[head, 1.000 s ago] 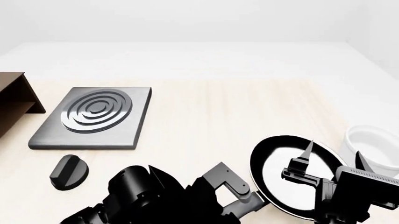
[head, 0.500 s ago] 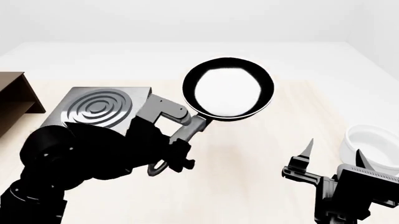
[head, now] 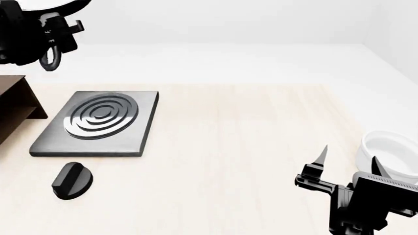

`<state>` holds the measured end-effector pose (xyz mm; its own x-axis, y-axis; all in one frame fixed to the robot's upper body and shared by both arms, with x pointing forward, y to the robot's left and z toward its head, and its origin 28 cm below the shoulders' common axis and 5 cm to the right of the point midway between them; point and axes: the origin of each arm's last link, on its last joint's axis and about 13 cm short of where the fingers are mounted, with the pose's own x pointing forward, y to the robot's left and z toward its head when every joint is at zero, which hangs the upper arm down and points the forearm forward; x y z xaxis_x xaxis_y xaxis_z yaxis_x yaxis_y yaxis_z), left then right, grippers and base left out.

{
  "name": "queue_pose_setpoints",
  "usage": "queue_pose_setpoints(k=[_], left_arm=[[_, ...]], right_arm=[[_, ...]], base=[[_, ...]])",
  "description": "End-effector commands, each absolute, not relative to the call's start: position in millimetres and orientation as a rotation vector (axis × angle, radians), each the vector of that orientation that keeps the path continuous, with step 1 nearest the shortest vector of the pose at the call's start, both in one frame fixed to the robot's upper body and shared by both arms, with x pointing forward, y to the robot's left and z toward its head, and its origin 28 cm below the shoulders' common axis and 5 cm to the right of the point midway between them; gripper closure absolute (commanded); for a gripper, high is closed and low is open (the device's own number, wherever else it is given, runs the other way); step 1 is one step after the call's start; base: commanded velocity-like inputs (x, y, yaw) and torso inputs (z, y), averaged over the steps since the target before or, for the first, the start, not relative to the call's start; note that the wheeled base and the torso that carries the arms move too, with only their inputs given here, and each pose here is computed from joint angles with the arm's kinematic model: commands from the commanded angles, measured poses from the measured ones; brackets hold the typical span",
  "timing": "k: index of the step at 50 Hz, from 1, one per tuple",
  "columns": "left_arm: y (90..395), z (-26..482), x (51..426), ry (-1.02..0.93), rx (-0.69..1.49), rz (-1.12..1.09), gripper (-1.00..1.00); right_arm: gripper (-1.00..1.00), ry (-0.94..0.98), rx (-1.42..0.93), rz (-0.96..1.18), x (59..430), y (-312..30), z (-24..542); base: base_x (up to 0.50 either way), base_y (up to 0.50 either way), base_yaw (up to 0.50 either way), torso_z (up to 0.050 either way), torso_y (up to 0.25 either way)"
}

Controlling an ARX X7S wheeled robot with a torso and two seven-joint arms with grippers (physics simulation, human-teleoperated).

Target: Put the frying pan on top of the cabinet.

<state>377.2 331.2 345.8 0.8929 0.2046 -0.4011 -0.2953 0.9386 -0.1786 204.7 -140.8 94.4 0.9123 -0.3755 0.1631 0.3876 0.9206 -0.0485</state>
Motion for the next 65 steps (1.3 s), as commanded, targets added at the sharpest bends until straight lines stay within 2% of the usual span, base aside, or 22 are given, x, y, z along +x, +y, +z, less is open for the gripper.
queue_pose_setpoints(k=[1, 11, 22, 27, 56, 65], left_arm=[[388, 354, 365, 0.365, -0.352, 0.659, 1.0], [418, 337, 353, 0.384, -0.448, 0.862, 1.0], [449, 321, 338, 0.372, -0.559, 0.969, 1.0], [445, 317, 340, 0.395, -0.496, 0.931, 1.0], [439, 292, 345, 0.462, -0.451, 0.878, 1.0], [426, 279, 352, 0.534, -0.346, 0.791, 1.0]], right_arm=[[-1.0, -0.154, -0.087, -0.391, 205, -140, 97], [-1.0, -0.149, -0.088, -0.388, 205, -139, 94], [-1.0, -0.144, -0.083, -0.389, 205, -139, 92], [-1.0, -0.14, -0.084, -0.384, 207, -137, 90], [-1.0, -0.136, -0.085, -0.384, 205, -137, 88], [-1.0, -0.132, -0.085, -0.385, 207, -137, 87]], base=[[0.0, 0.0, 0.0, 0.0, 0.01], [0.0, 0.0, 0.0, 0.0, 0.001], [0.0, 0.0, 0.0, 0.0, 0.001], [0.0, 0.0, 0.0, 0.003, 0.0], [0.0, 0.0, 0.0, 0.0, 0.001], [0.0, 0.0, 0.0, 0.0, 0.0]])
